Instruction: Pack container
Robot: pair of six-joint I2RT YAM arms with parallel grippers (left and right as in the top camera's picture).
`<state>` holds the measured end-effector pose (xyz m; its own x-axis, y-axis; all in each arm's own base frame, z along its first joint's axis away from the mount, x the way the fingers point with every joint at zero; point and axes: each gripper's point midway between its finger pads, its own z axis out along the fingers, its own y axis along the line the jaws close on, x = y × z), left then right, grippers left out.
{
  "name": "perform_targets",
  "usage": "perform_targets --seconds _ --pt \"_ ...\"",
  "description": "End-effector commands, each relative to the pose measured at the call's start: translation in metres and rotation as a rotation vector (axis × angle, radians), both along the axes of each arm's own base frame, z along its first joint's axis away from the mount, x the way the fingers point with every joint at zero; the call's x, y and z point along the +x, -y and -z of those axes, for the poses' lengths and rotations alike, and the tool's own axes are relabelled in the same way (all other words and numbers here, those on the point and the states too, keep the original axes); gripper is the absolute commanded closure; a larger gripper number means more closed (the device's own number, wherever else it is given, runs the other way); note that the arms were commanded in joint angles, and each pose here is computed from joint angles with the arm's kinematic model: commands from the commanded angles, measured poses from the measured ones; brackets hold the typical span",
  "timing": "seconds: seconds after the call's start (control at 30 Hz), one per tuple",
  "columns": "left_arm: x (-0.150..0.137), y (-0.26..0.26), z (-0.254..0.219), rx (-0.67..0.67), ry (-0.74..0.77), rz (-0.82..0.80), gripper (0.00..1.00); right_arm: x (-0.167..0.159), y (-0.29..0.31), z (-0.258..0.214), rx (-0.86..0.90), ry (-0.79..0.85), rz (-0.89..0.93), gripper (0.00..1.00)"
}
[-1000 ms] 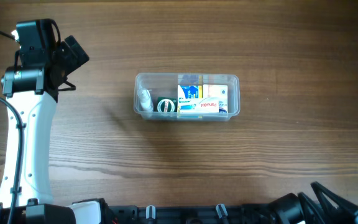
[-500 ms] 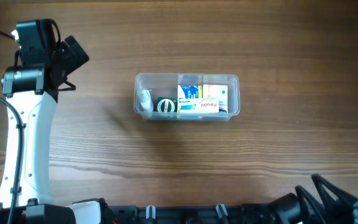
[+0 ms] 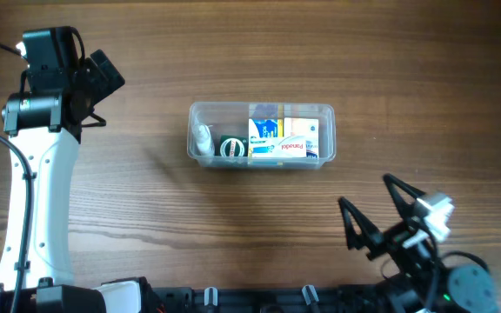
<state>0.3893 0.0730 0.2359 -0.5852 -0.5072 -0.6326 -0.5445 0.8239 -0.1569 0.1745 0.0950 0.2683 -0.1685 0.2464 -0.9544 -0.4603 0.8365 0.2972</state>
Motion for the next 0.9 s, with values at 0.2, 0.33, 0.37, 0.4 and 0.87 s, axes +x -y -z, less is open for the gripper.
perform_targets --seconds 0.2,0.33,0.37,0.4,0.87 --pt "0.0 -0.004 -0.005 0.014 0.01 -0.008 0.0 0.031 -0.012 0.067 0.002 -0.045 0.01 0.0" --pt "0.0 -0.004 -0.005 0.014 0.01 -0.008 0.0 0.034 -0.013 0.078 -0.008 -0.059 0.01 0.0" --pt "0.0 -0.004 -0.005 0.014 0.01 -0.008 0.0 0.034 -0.013 0.082 -0.012 -0.066 0.01 0.0" --pt "0.0 -0.004 -0.005 0.014 0.01 -0.008 0.0 0.035 -0.014 0.085 -0.013 -0.069 0.009 0.0" --pt "0.0 -0.004 -0.005 0.014 0.01 -0.008 0.0 0.041 -0.012 0.106 -0.069 -0.081 0.029 0.0"
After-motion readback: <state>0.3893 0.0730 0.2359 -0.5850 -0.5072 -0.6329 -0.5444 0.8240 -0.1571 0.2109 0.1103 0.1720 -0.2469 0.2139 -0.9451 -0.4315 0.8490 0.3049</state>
